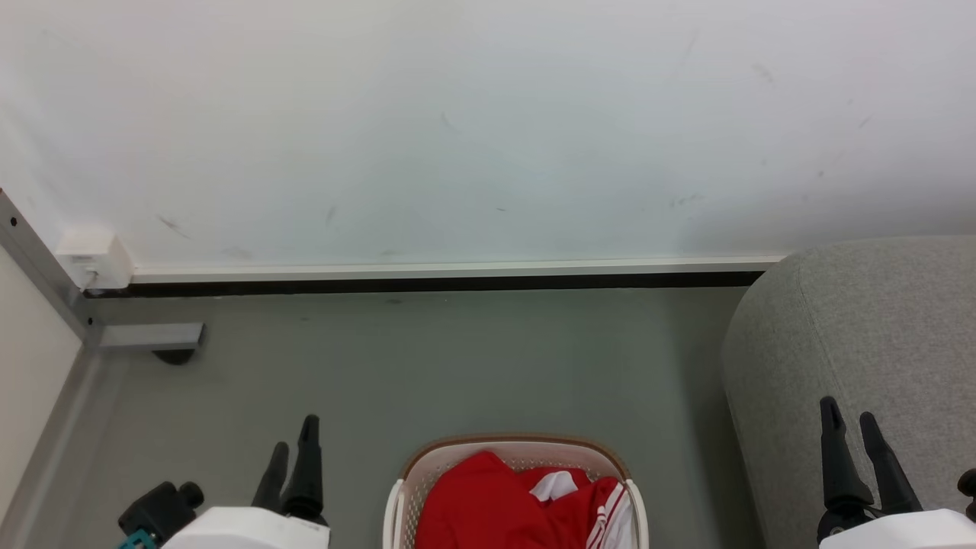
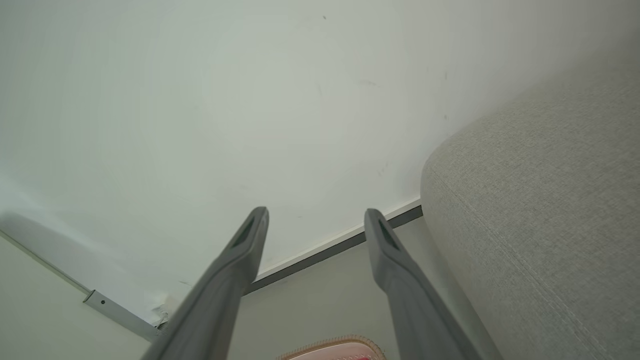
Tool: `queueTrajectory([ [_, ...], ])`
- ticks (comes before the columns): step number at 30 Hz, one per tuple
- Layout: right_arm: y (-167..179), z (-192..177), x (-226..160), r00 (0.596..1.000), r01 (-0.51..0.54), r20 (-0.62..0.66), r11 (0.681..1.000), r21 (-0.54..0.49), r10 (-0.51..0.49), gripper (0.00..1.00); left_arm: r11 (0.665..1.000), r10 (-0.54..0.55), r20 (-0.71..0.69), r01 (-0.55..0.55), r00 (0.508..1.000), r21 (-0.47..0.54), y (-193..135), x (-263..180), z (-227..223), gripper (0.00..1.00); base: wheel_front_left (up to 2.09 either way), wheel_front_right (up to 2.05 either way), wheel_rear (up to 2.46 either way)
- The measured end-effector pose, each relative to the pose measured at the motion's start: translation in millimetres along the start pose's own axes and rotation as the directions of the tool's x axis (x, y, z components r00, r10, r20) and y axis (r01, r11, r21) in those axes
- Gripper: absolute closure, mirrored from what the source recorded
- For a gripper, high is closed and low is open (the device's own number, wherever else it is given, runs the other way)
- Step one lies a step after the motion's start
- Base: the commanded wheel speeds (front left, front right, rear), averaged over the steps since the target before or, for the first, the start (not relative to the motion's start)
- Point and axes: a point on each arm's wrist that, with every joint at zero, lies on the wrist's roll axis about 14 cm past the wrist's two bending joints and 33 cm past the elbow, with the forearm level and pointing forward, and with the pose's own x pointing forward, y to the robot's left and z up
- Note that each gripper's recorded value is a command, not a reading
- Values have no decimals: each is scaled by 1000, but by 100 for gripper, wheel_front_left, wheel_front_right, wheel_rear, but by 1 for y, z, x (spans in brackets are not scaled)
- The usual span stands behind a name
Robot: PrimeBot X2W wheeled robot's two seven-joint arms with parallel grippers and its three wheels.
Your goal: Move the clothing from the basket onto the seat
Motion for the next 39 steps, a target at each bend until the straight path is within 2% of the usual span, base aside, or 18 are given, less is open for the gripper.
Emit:
queueTrajectory([
  [5,1,1,0,1000,-6,5,998,-68,6,0,996,-13,11,12,1000,88,-4,0,1,0,0,0,0],
  [14,3,0,-1,1000,-20,6,983,-181,21,0,969,-39,37,29,999,247,-9,0,5,0,0,0,0],
  [26,4,1,-1,999,-33,13,952,-304,39,0,921,-76,48,52,996,387,-16,-2,3,0,0,0,0],
  [39,1,-3,0,999,-36,8,920,-389,43,0,859,-92,63,47,994,510,-14,-6,4,0,0,0,0],
])
